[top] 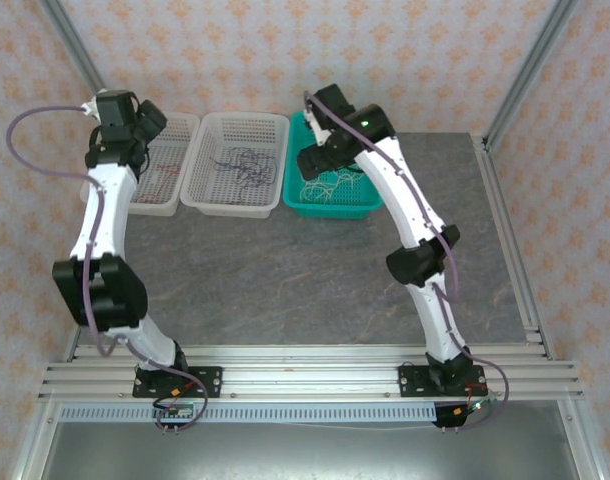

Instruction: Untangle the cables

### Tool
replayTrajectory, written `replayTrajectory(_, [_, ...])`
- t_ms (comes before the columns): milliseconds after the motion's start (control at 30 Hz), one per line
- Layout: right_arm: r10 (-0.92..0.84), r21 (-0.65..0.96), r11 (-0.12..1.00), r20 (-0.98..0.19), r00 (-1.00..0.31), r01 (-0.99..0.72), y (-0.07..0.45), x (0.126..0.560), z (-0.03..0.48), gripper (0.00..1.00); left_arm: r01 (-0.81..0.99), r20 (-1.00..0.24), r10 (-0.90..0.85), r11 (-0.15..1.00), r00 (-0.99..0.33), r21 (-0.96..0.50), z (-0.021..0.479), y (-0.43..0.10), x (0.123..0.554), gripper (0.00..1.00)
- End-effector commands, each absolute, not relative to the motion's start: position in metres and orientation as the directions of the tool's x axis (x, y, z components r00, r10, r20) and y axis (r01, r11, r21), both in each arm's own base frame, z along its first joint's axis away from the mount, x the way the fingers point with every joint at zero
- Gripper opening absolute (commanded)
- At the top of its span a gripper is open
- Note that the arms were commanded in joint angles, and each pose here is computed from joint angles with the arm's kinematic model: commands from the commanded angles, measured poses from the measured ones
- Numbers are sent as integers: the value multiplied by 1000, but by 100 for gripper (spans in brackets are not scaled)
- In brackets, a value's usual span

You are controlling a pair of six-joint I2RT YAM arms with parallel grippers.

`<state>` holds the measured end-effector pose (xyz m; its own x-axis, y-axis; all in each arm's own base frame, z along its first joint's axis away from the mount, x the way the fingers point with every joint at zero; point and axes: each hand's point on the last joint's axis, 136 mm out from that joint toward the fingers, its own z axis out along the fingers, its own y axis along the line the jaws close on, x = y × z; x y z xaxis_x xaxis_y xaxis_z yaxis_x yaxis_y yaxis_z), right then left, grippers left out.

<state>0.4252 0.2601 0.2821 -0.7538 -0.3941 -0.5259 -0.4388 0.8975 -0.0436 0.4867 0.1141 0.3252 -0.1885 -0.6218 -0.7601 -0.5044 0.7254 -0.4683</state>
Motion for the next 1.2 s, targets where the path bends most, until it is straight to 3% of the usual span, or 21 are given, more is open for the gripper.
replayTrajectory(0, [-357, -111, 930, -492, -794, -349, 210, 408, 302, 84, -275, -709, -647, 761, -279, -587, 330, 35, 488, 87])
replayTrajectory(133, [-247, -91, 968, -532, -810, -235, 170, 411, 295, 92, -20, -726, -542, 807, -423, -591, 335, -58, 466, 86])
replayTrajectory(300, [32, 73, 997, -637, -770, -18, 97, 379, 288, 99, 299, -815, -246, 843, -525, -447, 340, -168, 417, 86])
replayTrajectory(433, [257, 156, 966, -647, -718, 205, 49, 349, 260, 99, 501, -829, -57, 773, -557, -390, 322, -247, 378, 86])
replayTrajectory(567, [470, 166, 864, -606, -642, 475, -7, 316, 208, 100, 607, -812, 59, 696, -580, -383, 295, -306, 347, 86])
replayTrajectory(700, [602, 242, 779, -546, -582, 579, -38, 296, 167, 100, 648, -797, 110, 651, -594, -394, 275, -335, 327, 86])
replayTrajectory(900, [589, 258, 808, -396, -704, 530, -24, 308, 104, 97, 645, -764, 157, 655, -626, -394, 250, -341, 323, 86])
replayTrajectory(1000, [568, 229, 823, -347, -746, 520, -23, 321, 81, 88, 646, -759, 169, 657, -629, -389, 245, -342, 324, 86])
replayTrajectory(1167, [508, 79, 848, -401, -762, 524, -48, 335, 74, 63, 631, -751, 185, 685, -634, -365, 237, -337, 327, 86])
